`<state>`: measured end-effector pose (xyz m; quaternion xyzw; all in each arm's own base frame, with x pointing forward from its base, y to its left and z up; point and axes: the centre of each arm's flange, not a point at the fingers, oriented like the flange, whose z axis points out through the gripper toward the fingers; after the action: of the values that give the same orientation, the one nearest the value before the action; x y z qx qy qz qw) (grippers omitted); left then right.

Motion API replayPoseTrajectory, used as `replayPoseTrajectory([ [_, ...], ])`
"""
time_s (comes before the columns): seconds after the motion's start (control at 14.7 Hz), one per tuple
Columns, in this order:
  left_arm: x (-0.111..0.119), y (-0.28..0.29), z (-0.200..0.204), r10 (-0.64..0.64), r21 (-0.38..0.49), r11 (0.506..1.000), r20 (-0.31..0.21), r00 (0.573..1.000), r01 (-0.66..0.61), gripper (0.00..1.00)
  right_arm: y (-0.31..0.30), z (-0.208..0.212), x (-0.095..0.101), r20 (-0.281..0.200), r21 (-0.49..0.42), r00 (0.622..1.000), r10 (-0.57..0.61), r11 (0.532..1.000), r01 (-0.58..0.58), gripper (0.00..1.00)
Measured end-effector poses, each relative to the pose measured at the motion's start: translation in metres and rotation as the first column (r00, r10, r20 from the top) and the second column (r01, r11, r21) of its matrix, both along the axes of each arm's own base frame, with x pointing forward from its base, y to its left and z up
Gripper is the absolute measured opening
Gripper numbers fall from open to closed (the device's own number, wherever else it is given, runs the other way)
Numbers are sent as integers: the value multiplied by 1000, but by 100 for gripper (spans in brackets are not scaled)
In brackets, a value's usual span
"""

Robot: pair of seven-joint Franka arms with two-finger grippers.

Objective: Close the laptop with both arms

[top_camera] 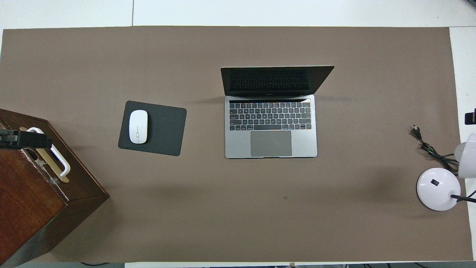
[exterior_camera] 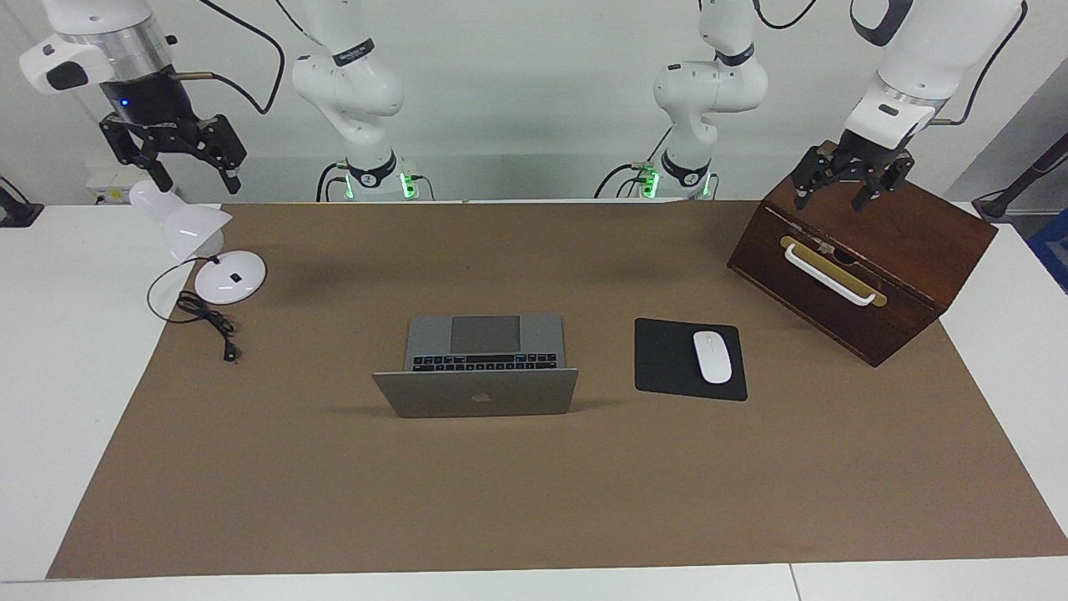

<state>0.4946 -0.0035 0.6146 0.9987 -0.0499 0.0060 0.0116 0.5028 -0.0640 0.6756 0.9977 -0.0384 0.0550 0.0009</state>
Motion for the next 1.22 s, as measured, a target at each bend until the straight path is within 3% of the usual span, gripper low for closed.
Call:
replayPoseTrajectory([
  [1.09,0,1,2,-8,0,1000,13,1000,8,100,-1,0,0,-1,-2,1000,19,1000,-19,100],
  [1.15,0,1,2,-8,0,1000,14,1000,8,100,-1,0,0,-1,-3,999,32,999,-32,100],
  [1.22,0,1,2,-8,0,1000,14,1000,8,92,-1,0,0,-1,-4,999,37,999,-37,100],
])
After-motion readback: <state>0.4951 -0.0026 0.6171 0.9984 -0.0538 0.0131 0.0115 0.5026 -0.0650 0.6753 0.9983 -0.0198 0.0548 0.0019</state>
